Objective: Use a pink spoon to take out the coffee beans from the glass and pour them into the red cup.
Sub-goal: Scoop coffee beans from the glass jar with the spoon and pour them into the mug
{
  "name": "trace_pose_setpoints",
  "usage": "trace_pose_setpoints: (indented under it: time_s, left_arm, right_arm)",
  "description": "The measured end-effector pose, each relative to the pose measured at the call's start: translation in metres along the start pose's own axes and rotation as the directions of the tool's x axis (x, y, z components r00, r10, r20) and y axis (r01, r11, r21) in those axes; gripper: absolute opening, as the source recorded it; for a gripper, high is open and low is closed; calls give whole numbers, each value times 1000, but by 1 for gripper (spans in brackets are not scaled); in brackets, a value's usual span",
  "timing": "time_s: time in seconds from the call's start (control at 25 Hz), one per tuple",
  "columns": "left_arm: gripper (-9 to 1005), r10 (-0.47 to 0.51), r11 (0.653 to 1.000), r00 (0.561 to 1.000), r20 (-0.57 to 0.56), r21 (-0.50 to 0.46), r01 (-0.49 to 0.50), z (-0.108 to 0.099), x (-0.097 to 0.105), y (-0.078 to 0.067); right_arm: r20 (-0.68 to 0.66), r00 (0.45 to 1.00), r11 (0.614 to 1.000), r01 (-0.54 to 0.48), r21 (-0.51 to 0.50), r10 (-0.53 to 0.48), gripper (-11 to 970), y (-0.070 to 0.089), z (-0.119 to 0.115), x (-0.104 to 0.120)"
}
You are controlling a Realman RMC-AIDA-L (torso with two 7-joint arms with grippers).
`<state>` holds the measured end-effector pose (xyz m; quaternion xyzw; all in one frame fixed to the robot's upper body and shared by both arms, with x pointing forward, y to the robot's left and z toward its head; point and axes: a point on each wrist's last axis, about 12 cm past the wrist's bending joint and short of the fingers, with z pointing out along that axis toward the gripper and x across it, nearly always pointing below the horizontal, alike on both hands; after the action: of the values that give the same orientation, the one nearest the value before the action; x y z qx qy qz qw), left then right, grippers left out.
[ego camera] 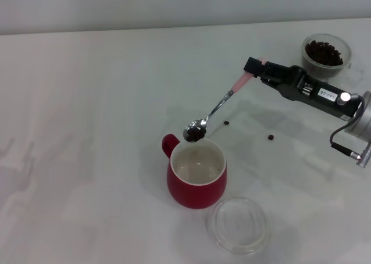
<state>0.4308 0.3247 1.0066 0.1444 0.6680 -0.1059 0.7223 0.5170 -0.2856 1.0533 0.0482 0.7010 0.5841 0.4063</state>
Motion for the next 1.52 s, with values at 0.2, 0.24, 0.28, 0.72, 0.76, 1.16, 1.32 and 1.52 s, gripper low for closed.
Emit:
trace_pose_setpoints:
  time_s: [0.2,0.24,0.28,0.72,0.76,1.16,1.32,1.52]
  left_arm:
    - [396,0,1000,1000,-2,-1,0,-1,0,0]
    - [396,0,1000,1000,-2,-2,0,-1,0,0]
    - [396,1,1000,1000,-4,-2,-1,-1,0,1]
    - [396,2,1000,1000,-5,-2,-2,0,0,1]
    - [396,2,1000,1000,-5,-2,-2,0,0,1]
    - [396,2,1000,1000,-5,-2,-2,0,0,1]
    - [396,2,1000,1000,-4,-2,-2,0,0,1]
    - [396,2,1000,1000,-4,-4,-2,0,0,1]
  right_arm:
    - [-2,997,997,79,-22,-79,190,3,-2,-1]
    - [-2,996,996,91,-27,-91,190,3,-3,-1]
    - [-2,995,994,104,-32,-104,190,4,-4,-1]
    - [-14,975,974,220,-56,-222,195,7,-8,0]
    - [-14,974,973,224,-56,-225,196,7,-8,0]
    - [0,957,953,290,-91,-291,200,10,-10,3]
    - [7,958,954,286,-94,-287,202,11,-11,3]
    - [19,974,967,226,-113,-226,204,13,-15,6]
